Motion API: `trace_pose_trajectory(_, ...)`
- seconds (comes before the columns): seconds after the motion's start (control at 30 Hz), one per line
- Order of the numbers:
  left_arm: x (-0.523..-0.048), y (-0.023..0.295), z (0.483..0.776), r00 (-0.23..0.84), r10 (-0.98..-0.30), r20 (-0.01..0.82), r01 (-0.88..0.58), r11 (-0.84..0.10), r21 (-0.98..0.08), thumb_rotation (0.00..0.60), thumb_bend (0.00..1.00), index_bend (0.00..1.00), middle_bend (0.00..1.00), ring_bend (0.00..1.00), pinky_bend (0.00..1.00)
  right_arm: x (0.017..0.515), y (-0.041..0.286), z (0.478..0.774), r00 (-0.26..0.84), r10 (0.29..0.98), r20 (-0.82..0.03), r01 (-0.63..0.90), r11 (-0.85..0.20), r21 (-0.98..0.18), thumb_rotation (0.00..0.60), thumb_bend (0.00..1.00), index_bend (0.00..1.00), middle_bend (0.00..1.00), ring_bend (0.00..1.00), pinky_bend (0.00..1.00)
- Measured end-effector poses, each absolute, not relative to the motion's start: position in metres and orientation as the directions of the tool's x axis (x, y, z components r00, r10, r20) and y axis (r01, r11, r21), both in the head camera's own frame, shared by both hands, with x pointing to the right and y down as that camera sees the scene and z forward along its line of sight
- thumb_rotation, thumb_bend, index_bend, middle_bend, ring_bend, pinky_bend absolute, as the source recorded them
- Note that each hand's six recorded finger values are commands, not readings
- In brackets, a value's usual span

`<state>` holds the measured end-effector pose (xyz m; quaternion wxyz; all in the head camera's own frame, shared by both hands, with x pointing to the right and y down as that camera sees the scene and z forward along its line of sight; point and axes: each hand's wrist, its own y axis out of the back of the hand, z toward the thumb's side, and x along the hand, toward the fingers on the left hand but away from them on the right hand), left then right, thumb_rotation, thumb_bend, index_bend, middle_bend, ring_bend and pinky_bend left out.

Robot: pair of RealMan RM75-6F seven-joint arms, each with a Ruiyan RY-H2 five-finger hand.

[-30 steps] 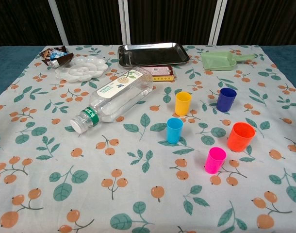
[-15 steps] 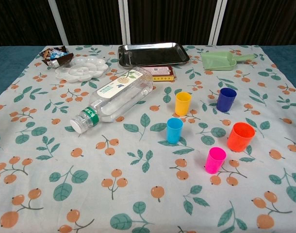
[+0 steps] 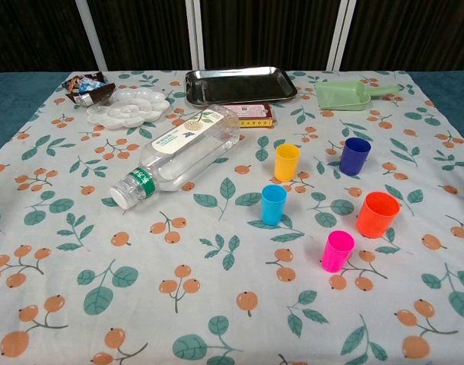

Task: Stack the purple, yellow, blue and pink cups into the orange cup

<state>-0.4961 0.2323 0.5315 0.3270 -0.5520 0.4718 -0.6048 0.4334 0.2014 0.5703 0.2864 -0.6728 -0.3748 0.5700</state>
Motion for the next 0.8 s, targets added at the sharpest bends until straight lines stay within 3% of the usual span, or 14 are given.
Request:
trace_pose_trajectory(0.4, -0.498, 0.233, 0.532, -0.187, -0.914, 0.361, -0.133, -0.341, -0.931, 0.6, 0.22, 0.13, 0.07, 0.01, 0.0, 0.373, 0.081, 0.595, 0.152, 0.739, -0.657, 0.058, -0.67, -0.74, 0.6, 0.33, 0.15, 0.0, 0.06, 0.1)
trace_pose_trajectory(0.6, -0.499, 0.233, 0.533, -0.192, -0.912, 0.363, -0.137, -0.342, -0.93, 0.6, 0.22, 0.13, 0.07, 0.01, 0.0, 0.337, 0.054, 0.614, 0.164, 0.707, -0.688, 0.076, -0.704, -0.706, 0.6, 0.33, 0.17, 0.0, 0.06, 0.1)
trace_pose_trajectory(0.8, -0.501, 0.233, 0.533, -0.199, -0.909, 0.365, -0.142, -0.342, -0.929, 0.6, 0.22, 0.13, 0.07, 0.01, 0.0, 0.303, 0.048, 0.638, 0.186, 0.67, -0.718, 0.083, -0.739, -0.668, 0.6, 0.33, 0.18, 0.0, 0.06, 0.1)
